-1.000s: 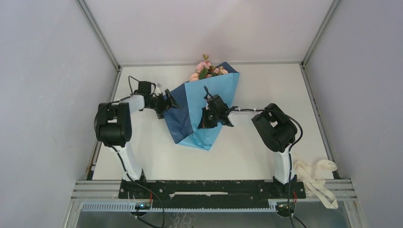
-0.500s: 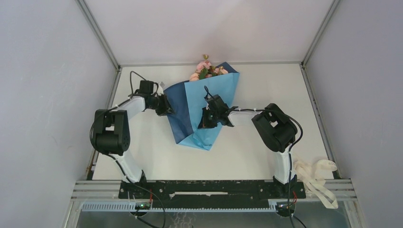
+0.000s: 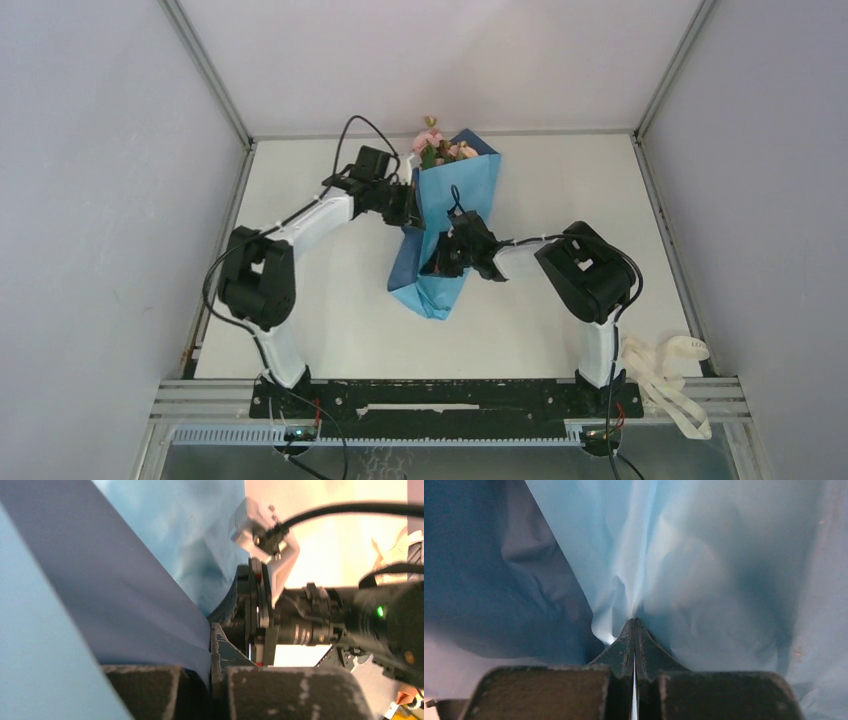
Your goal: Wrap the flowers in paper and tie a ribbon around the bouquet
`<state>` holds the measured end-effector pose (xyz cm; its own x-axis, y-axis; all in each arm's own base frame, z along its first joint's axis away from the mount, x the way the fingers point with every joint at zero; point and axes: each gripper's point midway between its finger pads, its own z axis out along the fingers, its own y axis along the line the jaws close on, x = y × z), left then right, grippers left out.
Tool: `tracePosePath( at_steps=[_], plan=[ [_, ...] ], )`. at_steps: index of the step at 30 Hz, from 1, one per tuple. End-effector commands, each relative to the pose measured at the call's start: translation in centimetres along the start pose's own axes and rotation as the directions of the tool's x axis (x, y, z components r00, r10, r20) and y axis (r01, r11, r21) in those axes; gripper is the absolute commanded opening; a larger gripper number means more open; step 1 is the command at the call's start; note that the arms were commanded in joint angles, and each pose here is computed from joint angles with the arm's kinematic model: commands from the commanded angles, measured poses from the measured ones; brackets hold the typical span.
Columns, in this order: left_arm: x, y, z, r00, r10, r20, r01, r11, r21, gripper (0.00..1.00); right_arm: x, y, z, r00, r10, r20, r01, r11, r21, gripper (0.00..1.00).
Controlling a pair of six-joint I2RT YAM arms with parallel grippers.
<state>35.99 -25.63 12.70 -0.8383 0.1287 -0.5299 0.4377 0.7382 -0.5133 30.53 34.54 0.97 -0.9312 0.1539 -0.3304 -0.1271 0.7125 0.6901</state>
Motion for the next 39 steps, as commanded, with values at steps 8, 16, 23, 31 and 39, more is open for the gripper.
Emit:
tracePosePath(
  at_steps=[8, 16, 23, 31, 39],
  plan=[
    [-2.2, 0.5, 7.1, 0.995, 0.053, -0.085, -0.06, 0.995, -0.075, 0.0, 1.1, -1.6, -2.4, 0.988, 0.135, 0.078, -0.137, 0.99, 0.016, 0.0],
    [0.5, 3.2, 10.0, 0.983, 0.063, -0.171, -0.09, 0.984, -0.154, 0.0, 0.7, 0.1, -6.5, 0.986, 0.086, 0.141, -0.091, 0.995, 0.028, 0.0],
    [1.2, 2.7, 9.5, 0.978, 0.098, -0.184, -0.129, 0.978, -0.163, 0.0, -1.9, -5.8, -11.7, 0.979, -0.007, 0.205, -0.049, 0.961, 0.27, 0.28],
    [0.3, 0.5, 7.4, 0.951, 0.263, -0.165, -0.295, 0.931, -0.214, 0.0, -3.7, -8.1, -8.2, 0.996, 0.021, 0.086, -0.04, 0.975, 0.221, 0.27],
    [0.7, -5.1, 7.4, 0.848, 0.493, -0.194, -0.524, 0.832, -0.181, 0.0, -3.3, -5.2, -4.9, 0.994, 0.1, 0.043, -0.101, 0.994, 0.038, 0.13]
  ],
)
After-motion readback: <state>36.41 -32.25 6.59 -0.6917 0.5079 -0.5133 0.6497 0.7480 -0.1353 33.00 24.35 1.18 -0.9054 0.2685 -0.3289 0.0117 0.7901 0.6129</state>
